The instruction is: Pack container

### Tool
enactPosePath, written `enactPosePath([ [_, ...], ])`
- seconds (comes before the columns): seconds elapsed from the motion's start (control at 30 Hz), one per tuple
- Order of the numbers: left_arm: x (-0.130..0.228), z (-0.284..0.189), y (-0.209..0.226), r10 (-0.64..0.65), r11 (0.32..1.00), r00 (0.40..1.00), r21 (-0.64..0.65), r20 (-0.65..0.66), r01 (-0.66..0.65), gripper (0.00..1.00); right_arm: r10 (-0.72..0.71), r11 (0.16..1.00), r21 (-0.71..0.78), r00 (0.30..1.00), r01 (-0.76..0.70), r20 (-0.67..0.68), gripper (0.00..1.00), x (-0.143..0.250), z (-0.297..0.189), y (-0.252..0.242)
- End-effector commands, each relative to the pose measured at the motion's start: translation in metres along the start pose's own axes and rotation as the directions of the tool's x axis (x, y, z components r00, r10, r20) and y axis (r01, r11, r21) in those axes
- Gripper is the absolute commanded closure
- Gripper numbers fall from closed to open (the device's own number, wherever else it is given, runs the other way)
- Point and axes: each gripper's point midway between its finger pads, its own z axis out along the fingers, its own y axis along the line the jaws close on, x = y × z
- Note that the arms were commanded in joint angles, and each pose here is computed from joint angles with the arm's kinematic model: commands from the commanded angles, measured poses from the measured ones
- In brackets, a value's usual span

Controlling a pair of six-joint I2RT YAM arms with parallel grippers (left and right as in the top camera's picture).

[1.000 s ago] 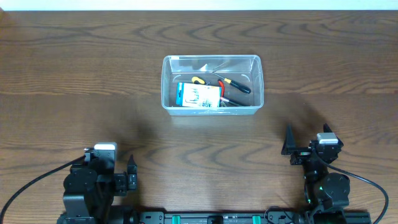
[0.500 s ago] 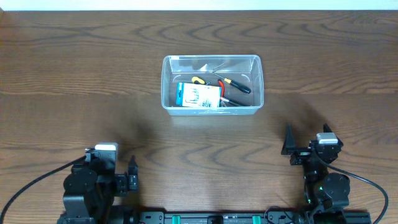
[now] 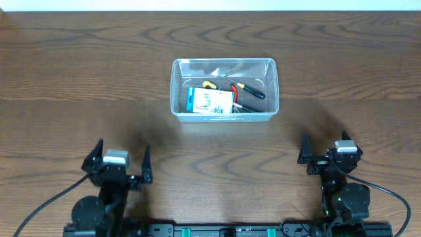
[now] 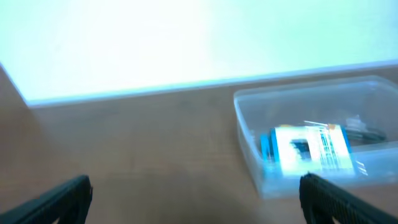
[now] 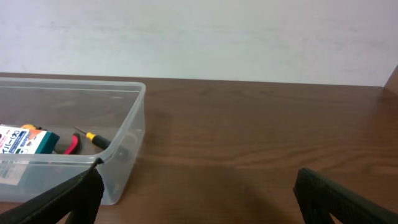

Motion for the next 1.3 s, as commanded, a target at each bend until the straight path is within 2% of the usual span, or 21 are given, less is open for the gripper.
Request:
enactPosePath([
  [0.0, 0.003, 0.014, -0.002, 0.034, 0.999, 0.996, 0.006, 0.078, -0.034, 0.02, -0.014, 1.0, 0.005, 1.0, 0.014, 0.001, 0.01, 0.001, 0.0, -0.002],
  [0.17, 0.005, 0.03, 0.0, 0.045, 0.999, 0.974, -0.012, 0.222, -0.043, 0.02, -0.014, 1.0, 0.005, 1.0, 0.014, 0.001, 0.01, 0.001, 0.0, -0.002],
  [0.27, 0.017, 0.036, -0.001, 0.019, 1.0, 0.973, -0.006, 0.231, -0.018, 0.02, -0.014, 1.0, 0.005, 1.0, 0.014, 0.001, 0.01, 0.001, 0.0, -0.002],
  [0.57, 0.057, 0.043, -0.007, -0.029, 0.999, 0.997, 0.026, 0.075, 0.027, 0.02, -0.014, 1.0, 0.005, 1.0, 0.014, 0.001, 0.01, 0.001, 0.0, -0.002],
  [0.7, 0.077, 0.043, -0.008, -0.098, 0.995, 0.995, 0.03, -0.01, 0.098, 0.02, -0.014, 1.0, 0.005, 1.0, 0.014, 0.001, 0.01, 0.001, 0.0, -0.002],
  [1.17, 0.079, 0.043, -0.008, -0.143, 0.989, 0.99, 0.029, -0.017, 0.143, 0.02, -0.014, 1.0, 0.005, 1.0, 0.014, 0.001, 0.01, 0.001, 0.0, -0.002],
  [1.27, 0.079, 0.043, -0.008, -0.19, 0.981, 0.982, 0.028, -0.018, 0.19, 0.02, -0.014, 1.0, 0.005, 1.0, 0.014, 0.001, 0.01, 0.001, 0.0, -0.002],
])
